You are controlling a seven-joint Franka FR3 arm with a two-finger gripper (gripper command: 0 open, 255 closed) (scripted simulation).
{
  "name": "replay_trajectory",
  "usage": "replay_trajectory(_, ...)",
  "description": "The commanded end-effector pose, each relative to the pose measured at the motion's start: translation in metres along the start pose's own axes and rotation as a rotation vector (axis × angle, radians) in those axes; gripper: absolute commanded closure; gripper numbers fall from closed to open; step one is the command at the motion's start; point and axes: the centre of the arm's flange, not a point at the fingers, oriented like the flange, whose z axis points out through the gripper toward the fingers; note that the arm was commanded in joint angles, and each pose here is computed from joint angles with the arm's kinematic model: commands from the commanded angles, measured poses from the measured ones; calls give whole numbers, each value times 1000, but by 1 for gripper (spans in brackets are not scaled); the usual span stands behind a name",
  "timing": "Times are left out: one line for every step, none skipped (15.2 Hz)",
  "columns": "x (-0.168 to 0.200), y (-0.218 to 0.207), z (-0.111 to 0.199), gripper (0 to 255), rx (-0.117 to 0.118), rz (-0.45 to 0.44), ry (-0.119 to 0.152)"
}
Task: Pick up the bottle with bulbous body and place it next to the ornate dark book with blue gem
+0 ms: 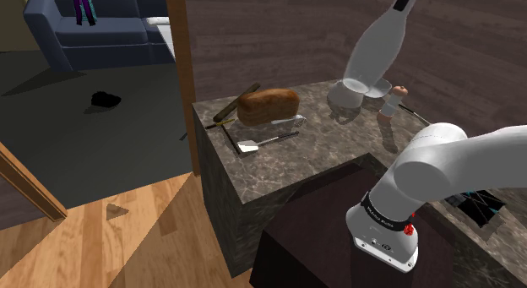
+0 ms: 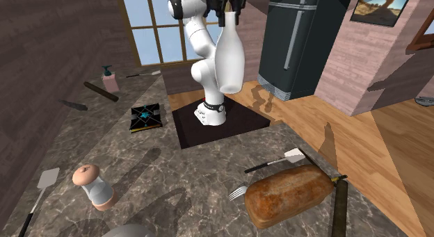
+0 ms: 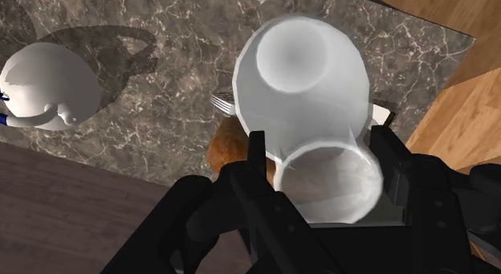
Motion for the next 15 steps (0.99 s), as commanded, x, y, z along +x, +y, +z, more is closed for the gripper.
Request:
replay_trajectory(-23, 10, 2, 255, 0, 0, 0)
replay_trajectory(-35, 15, 4, 255, 0, 0, 0)
replay_trajectory(-47, 19, 6, 255, 0, 0, 0)
replay_trajectory(-59, 23, 9, 255, 0, 0, 0)
replay_trajectory(-72, 28, 11, 255, 0, 0, 0)
replay_trajectory(-84, 32, 13, 255, 0, 0, 0)
replay_trajectory(-96, 36, 16, 255, 0, 0, 0)
replay_trajectory(-108, 41, 18, 255, 0, 0, 0)
replay_trajectory(-121, 45, 20, 255, 0, 0, 0)
replay_trajectory(-133, 49, 22, 255, 0, 0, 0)
replay_trajectory(-145, 53, 25, 255, 0, 0, 0)
replay_trajectory(-158, 58, 27, 255, 0, 0, 0)
replay_trajectory(-170, 62, 29, 255, 0, 0, 0)
replay_trajectory(-182, 66, 31, 255, 0, 0, 0)
replay_trajectory(-194, 71, 34, 255, 0, 0, 0)
